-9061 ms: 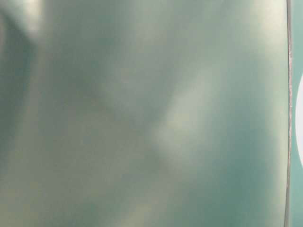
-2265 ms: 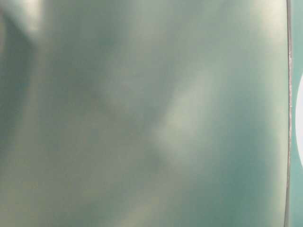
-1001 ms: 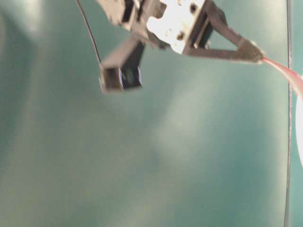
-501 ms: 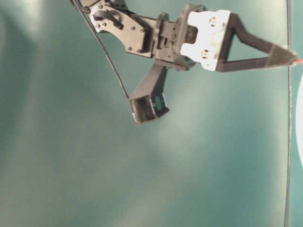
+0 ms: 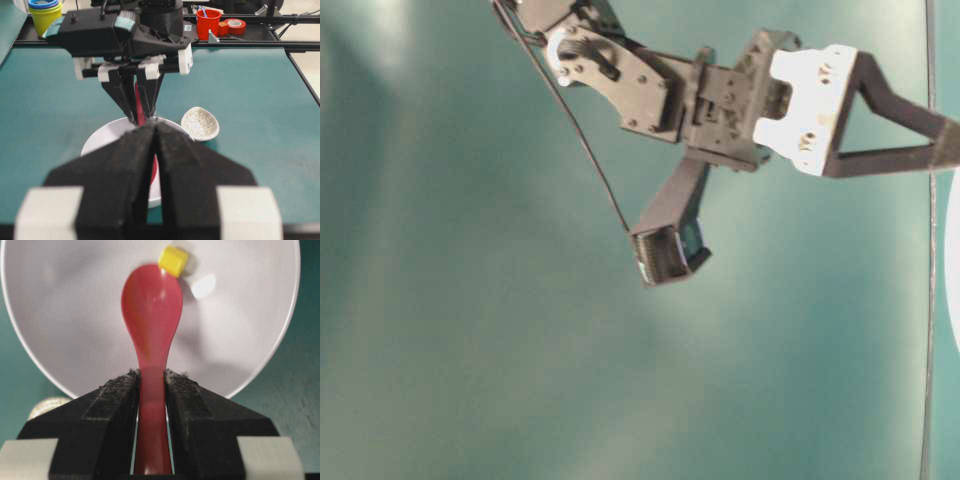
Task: Scoop the yellow hexagonal prism block from the bowl with a spoon using the right arm.
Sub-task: 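Lower the spoon into the bowl and slide it under the yellow block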
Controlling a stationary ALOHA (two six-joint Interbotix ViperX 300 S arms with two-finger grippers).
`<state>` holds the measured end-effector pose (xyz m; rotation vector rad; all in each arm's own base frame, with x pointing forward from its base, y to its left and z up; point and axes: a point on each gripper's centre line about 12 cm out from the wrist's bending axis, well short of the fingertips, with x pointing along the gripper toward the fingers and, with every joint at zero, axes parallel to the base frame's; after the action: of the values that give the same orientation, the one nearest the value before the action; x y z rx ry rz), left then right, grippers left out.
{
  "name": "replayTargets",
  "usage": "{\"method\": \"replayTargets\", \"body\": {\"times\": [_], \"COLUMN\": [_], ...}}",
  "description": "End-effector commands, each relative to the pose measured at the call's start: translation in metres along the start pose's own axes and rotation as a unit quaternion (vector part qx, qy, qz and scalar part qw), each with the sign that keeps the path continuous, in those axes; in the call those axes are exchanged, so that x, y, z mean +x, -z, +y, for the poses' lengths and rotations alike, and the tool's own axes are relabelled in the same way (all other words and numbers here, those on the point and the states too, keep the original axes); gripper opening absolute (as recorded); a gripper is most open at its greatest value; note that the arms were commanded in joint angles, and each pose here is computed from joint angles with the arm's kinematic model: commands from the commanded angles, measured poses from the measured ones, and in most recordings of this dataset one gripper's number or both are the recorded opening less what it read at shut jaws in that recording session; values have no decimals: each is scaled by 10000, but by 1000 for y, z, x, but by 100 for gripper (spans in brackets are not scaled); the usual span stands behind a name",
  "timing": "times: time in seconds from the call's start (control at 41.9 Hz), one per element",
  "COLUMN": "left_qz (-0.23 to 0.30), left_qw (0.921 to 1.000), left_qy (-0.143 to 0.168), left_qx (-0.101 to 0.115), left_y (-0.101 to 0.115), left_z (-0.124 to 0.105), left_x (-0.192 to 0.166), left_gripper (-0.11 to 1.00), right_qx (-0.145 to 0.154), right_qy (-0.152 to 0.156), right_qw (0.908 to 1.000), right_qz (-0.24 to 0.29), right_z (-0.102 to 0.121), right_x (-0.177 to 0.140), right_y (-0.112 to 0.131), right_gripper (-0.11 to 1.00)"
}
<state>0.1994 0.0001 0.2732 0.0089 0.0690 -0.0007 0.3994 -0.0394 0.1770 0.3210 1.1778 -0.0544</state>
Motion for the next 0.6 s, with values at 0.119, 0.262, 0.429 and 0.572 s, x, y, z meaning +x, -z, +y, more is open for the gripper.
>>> {"method": "replayTargets", "body": {"times": [0.119,0.262,0.429,0.572], "left_qz": [-54,-54,-46,-46], "left_qw": [10000,10000,10000,10000], "left_qy": [9,9,9,9], "left_qx": [16,8,8,8], "left_y": [-5,-5,-5,-5], "left_z": [0,0,0,0], "left_x": [2,2,2,2], "left_gripper": [0,0,0,0], "right_qx": [-83,-125,-153,-225], "right_qy": [27,67,110,168], "right_qw": [9980,9963,9945,9932], "right_qz": [-622,-848,-1031,-1132], "right_z": [2,1,0,-1], "right_x": [-10,-11,-12,-12], "right_y": [-19,-24,-28,-30], "right_gripper": [24,24,24,24]}}
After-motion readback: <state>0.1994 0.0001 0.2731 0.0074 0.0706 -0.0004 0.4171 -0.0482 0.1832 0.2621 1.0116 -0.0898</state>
